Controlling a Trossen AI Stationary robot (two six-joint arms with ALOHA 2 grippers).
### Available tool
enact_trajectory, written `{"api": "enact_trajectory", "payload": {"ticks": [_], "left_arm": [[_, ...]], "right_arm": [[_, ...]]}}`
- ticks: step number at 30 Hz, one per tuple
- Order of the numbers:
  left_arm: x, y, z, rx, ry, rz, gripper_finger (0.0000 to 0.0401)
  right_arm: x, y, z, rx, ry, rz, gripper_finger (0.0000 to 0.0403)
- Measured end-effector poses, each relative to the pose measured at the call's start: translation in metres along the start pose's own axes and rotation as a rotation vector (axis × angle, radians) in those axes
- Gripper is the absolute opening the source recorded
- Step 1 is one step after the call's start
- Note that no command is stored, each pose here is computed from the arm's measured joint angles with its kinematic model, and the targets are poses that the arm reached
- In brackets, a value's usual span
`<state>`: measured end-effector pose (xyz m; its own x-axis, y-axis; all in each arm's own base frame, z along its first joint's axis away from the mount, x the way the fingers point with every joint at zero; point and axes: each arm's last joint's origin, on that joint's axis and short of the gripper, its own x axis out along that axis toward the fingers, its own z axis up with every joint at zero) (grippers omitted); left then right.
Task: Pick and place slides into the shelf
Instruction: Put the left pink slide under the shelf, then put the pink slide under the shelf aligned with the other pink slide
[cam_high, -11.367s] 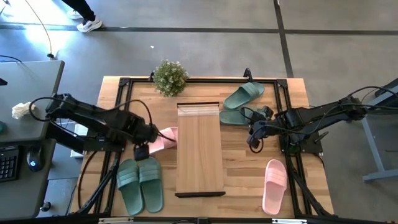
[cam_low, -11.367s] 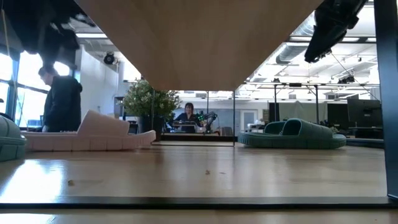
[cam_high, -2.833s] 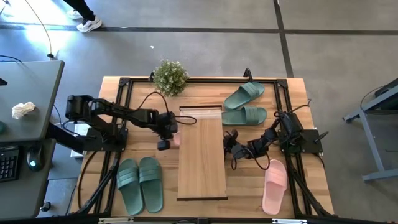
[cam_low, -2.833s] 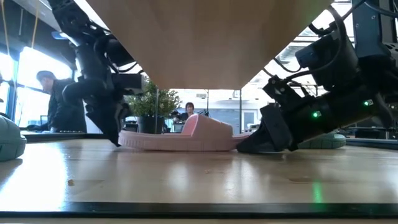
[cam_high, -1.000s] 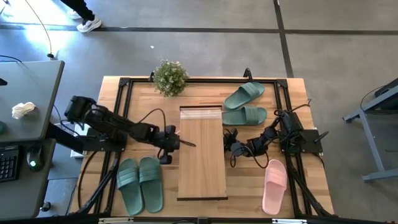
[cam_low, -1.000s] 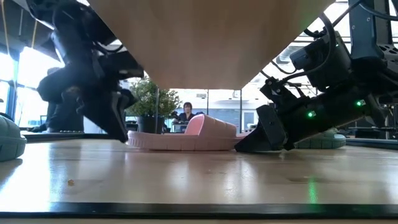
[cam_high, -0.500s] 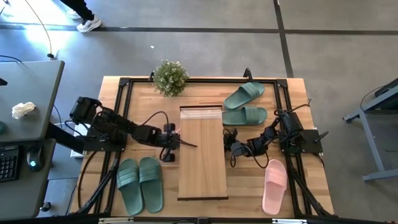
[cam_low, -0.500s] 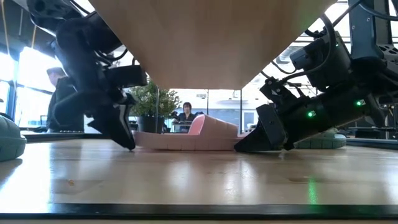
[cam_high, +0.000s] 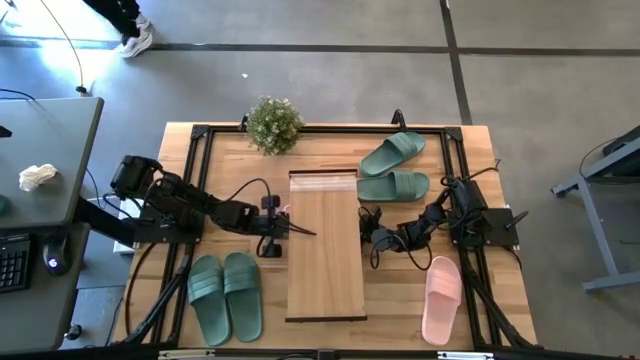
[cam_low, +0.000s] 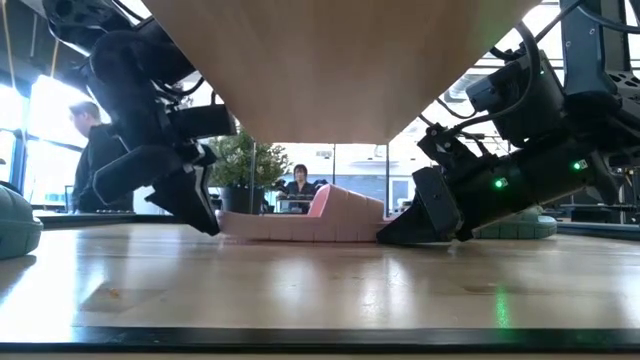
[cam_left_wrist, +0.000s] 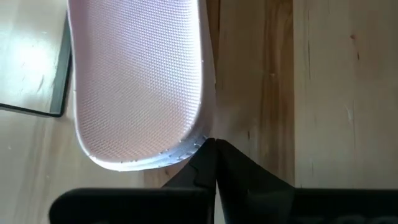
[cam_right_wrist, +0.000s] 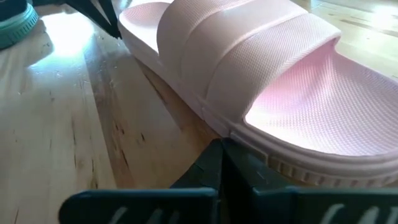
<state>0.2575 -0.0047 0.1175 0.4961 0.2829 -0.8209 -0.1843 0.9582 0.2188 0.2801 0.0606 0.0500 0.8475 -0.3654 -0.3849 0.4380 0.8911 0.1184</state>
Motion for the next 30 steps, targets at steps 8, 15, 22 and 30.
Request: {"api": "enact_trajectory", "payload": {"ticks": [8, 15, 22, 30], "left_arm": [[-0.025, 0.008, -0.002, 0.008, 0.024, -0.003, 0.0000], [-0.059, 0.010, -0.004, 0.012, -0.008, 0.017, 0.0000], [-0.086, 0.009, -0.005, 0.011, -0.090, 0.027, 0.0000], [-0.104, 0.013, -0.004, 0.068, -0.168, 0.021, 0.0000]], "right_arm": [[0.000, 0.000, 0.000, -0.027, 0.001, 0.000, 0.0000], [-0.008, 0.006, 0.001, -0.123, 0.034, -0.002, 0.0000], [-0.033, 0.013, 0.019, -0.206, 0.131, 0.016, 0.0000], [-0.083, 0.013, 0.050, -0.195, 0.284, 0.106, 0.0000]]}}
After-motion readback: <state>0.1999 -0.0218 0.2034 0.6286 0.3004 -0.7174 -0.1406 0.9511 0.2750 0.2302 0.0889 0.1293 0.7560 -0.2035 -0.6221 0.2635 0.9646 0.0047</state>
